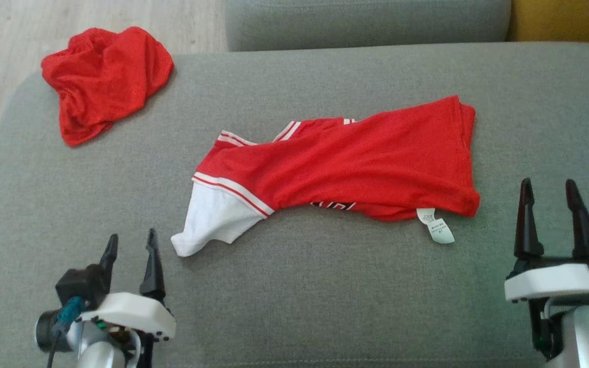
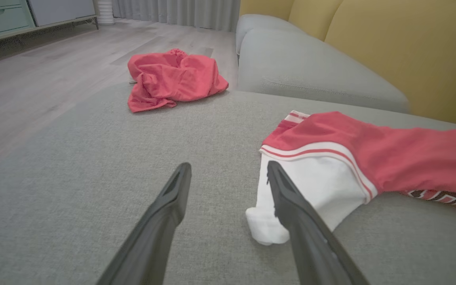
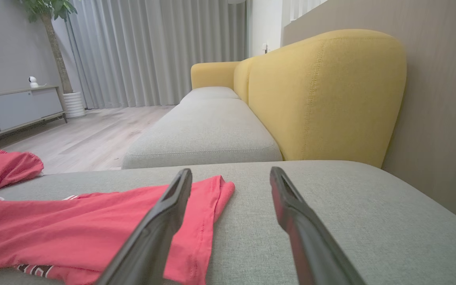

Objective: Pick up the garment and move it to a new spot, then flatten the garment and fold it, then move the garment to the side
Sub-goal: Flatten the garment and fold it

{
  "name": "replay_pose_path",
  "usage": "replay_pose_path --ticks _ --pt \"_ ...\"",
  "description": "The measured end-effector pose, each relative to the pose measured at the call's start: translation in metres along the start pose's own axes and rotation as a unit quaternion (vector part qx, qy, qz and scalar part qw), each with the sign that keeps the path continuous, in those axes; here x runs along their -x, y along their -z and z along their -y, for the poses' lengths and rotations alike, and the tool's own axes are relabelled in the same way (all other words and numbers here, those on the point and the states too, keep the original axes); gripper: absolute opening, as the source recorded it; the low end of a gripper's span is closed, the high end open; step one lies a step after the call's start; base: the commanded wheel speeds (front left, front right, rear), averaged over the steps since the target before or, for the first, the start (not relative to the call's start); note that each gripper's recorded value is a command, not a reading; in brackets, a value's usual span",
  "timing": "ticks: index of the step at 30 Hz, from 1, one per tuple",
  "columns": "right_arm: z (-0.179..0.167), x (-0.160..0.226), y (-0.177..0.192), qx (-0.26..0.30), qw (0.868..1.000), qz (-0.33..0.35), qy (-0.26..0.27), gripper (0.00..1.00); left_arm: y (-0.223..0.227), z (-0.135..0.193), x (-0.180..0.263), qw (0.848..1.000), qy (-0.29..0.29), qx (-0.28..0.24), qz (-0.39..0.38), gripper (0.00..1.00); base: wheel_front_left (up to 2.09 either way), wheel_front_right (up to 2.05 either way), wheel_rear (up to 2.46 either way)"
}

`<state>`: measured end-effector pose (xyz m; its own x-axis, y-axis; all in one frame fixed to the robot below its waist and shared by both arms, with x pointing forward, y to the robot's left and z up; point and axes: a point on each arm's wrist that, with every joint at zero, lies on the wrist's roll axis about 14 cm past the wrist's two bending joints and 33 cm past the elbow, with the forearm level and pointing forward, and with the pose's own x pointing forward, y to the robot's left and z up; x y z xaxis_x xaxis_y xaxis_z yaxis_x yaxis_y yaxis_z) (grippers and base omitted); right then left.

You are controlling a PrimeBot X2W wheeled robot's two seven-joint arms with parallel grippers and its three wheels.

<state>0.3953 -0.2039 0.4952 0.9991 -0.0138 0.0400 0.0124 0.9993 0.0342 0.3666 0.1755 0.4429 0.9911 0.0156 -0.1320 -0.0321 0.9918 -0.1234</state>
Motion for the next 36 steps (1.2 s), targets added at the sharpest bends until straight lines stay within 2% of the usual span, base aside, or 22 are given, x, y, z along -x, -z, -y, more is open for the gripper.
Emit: replay_pose_path --ticks 16,36 --pt "-0.022 0.019 -0.003 -0.002 0.999 0.002 -0.034 1.0 -0.025 0.048 0.012 0.996 0.071 0.045 0.038 1.0 0.0 0.0 0.0" --pt "-0.044 0.019 0.022 -0.012 0.997 -0.038 -0.063 1.0 -0.027 0.043 0.015 0.996 0.053 0.052 0.041 1.0 0.0 0.0 0.0"
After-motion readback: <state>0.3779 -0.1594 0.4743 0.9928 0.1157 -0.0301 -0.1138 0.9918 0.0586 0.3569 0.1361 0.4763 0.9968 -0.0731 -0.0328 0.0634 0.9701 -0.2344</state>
